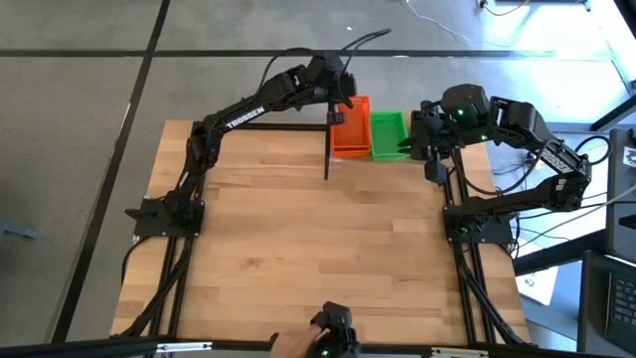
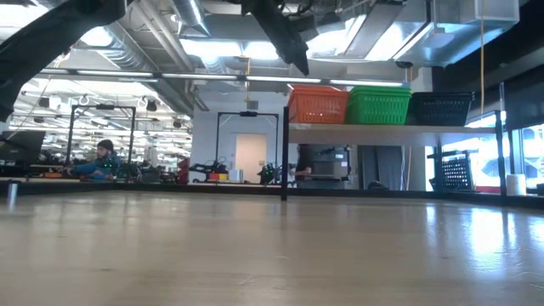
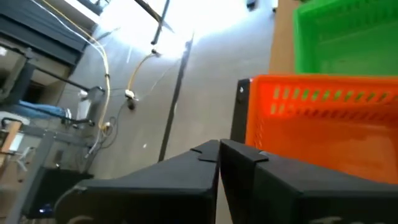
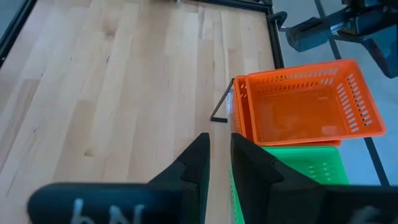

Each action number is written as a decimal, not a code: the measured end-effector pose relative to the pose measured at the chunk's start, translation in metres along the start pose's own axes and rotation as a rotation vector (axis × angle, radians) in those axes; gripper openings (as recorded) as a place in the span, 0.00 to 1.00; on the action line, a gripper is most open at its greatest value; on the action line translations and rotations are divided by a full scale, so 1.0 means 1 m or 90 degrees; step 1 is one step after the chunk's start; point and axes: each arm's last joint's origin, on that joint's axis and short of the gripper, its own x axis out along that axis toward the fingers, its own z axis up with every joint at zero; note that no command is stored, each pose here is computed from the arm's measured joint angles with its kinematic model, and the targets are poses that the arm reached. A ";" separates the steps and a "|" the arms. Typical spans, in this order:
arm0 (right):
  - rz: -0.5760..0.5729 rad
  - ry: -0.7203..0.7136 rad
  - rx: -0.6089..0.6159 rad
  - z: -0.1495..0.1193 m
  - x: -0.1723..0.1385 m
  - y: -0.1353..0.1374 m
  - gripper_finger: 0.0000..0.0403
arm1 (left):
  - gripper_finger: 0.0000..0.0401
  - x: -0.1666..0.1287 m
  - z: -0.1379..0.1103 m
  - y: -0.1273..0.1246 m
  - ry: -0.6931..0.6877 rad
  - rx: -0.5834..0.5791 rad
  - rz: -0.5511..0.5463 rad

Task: Stack baskets on shelf by color
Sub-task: Stack the orange bin on top of the orange bins on the shelf, then return to Home Position

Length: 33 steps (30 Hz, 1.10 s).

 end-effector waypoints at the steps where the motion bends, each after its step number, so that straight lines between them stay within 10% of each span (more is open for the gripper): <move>1: -0.001 -0.001 0.000 0.000 0.000 0.000 0.16 | 0.01 0.000 0.001 0.000 -0.005 -0.001 0.002; 33: -0.115 0.027 0.033 0.000 -0.001 -0.006 0.16 | 0.00 0.012 -0.007 -0.008 0.017 0.002 -0.043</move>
